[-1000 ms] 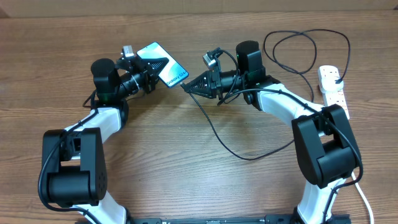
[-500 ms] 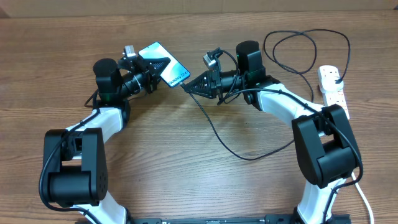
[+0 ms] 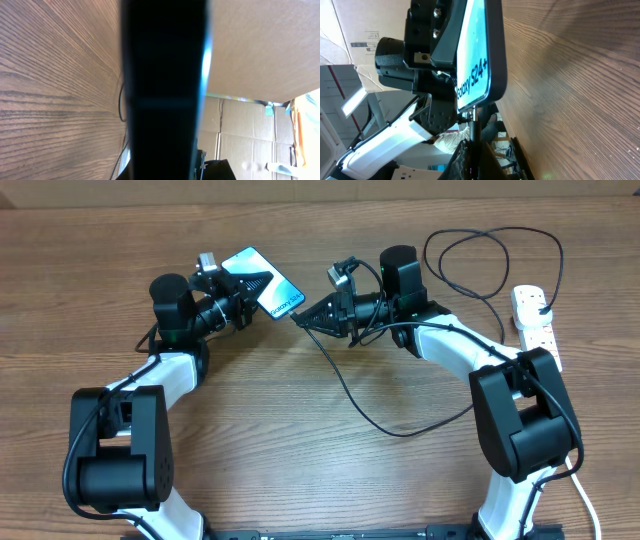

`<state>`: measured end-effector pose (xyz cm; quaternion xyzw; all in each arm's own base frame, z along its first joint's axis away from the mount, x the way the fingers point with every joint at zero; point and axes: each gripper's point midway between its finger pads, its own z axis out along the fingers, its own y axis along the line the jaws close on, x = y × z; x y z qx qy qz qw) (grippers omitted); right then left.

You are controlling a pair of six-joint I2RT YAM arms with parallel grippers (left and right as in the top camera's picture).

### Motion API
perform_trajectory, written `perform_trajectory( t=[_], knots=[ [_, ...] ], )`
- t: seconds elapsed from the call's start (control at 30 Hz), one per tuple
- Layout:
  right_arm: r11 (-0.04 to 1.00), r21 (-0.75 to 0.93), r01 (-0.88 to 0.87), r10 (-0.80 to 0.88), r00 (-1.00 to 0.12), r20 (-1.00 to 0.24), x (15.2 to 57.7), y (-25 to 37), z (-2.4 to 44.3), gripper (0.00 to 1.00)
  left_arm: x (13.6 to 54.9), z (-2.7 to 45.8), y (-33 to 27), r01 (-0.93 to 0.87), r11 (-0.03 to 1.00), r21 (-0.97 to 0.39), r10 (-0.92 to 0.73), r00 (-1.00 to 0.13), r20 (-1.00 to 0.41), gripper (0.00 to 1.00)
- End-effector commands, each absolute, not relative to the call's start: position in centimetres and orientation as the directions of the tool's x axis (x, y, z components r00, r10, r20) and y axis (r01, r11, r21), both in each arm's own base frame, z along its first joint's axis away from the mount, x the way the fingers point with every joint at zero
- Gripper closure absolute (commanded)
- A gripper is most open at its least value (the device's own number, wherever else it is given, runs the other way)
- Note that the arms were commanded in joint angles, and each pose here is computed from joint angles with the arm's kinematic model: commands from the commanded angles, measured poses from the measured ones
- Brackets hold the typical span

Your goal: Plug charger to phone and switch on socket

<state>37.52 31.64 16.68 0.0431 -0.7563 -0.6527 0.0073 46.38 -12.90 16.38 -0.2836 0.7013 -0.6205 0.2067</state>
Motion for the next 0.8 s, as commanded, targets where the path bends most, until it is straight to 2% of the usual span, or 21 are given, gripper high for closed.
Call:
perform_trajectory(
  t=[0.0, 0.77],
  knots=[
    [0.147, 0.985, -0.088, -0.023, -0.996, -0.086, 38.4, 31.6, 18.1, 0.96, 45.7, 17.7, -14.1, -0.103, 0.065, -0.993, -0.601, -0.798, 0.043, 0.95],
    [0.086, 0.991, -0.1, -0.09, -0.992, -0.093, 37.7, 30.4, 19.3, 0.96, 46.4, 17.8, -12.0, -0.109, 0.055, -0.993, -0.638, -0.768, 0.049, 0.95]
  ],
)
